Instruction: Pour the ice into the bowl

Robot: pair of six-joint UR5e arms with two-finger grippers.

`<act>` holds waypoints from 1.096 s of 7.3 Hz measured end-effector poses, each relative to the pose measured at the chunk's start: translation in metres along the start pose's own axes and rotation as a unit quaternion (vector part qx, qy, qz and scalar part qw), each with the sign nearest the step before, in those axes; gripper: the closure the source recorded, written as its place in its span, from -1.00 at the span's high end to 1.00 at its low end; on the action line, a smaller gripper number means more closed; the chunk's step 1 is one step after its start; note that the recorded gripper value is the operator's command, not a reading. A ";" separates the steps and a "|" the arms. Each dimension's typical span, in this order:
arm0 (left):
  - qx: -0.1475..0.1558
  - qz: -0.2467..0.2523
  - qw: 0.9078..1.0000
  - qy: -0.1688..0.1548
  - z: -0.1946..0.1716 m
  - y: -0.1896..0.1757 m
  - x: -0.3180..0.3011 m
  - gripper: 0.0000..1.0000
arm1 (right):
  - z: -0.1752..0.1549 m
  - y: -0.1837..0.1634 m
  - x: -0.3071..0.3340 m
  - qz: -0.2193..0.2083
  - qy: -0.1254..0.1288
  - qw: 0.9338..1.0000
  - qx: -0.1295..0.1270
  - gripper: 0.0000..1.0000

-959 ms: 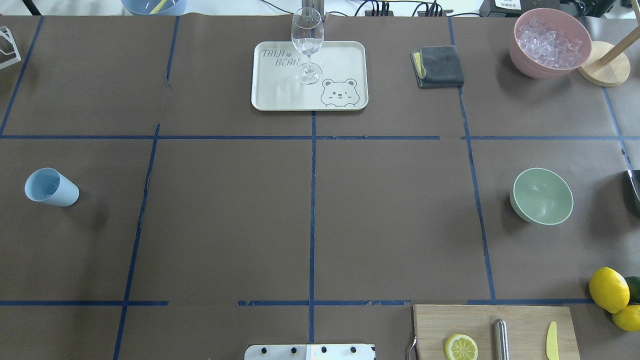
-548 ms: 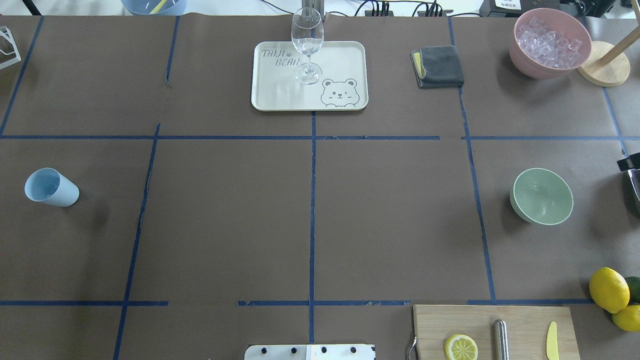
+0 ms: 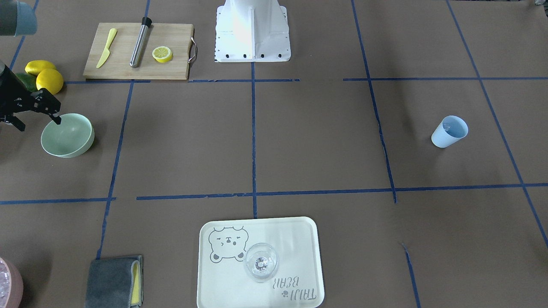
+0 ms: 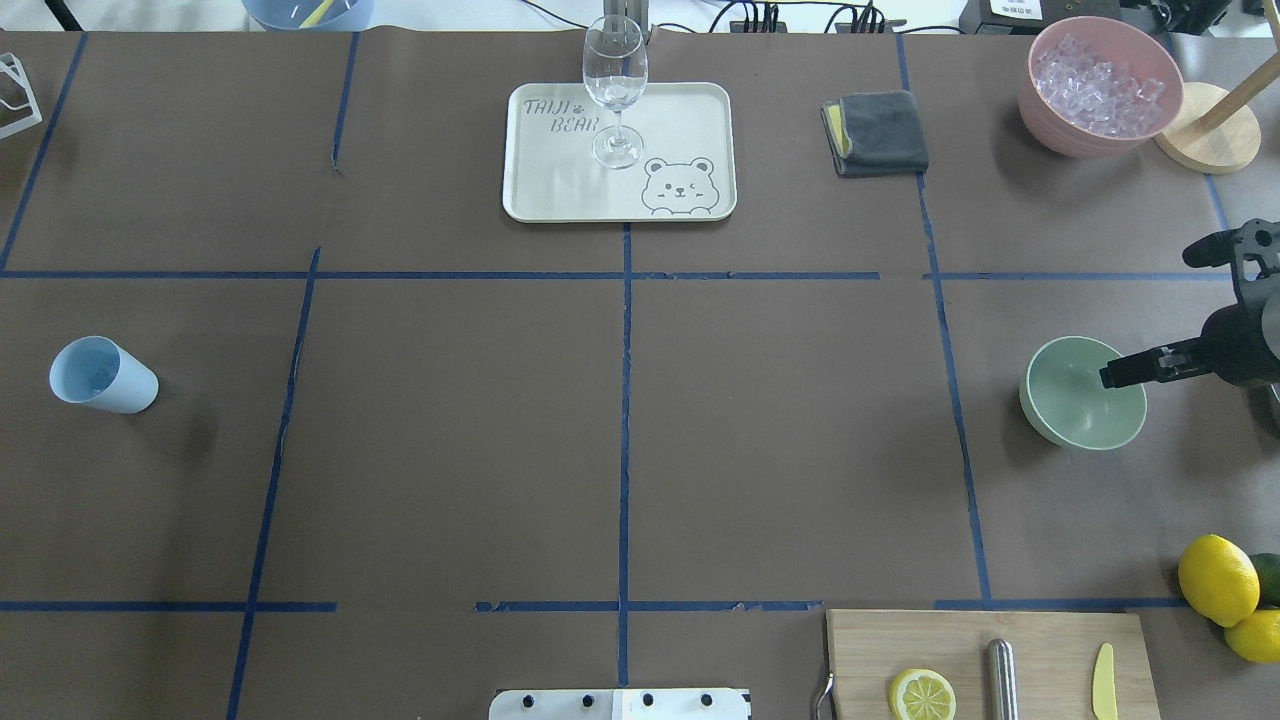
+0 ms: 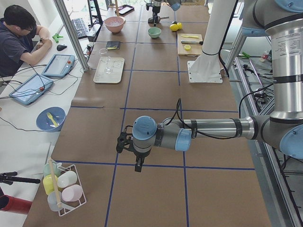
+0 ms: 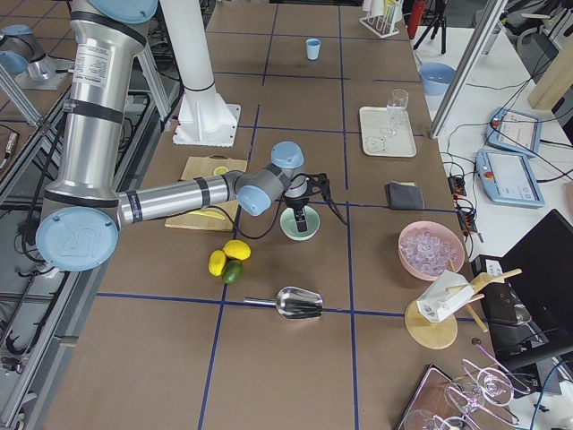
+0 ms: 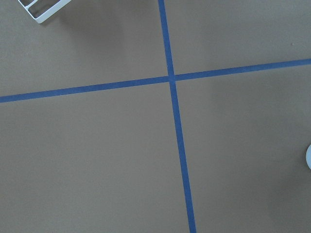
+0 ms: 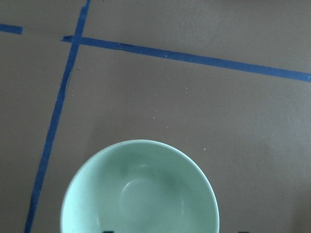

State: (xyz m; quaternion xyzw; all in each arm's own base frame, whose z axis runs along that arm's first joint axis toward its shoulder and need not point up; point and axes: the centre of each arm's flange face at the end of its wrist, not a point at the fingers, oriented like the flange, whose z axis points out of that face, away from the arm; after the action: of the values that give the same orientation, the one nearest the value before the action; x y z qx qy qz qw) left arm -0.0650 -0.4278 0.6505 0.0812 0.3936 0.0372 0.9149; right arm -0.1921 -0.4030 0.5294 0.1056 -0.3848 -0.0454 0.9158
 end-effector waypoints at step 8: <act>0.006 0.007 1.000 -0.001 0.000 0.001 0.000 1.00 | 0.050 0.012 0.030 -0.006 -0.002 1.000 -0.010 -1.00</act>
State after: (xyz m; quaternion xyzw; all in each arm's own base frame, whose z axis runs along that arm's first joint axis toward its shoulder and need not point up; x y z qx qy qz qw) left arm -0.0651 -0.4266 0.6508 0.0894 0.3924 0.0407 0.9145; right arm -0.2067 -0.4038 0.5874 0.0985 -0.3856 -0.0552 0.9157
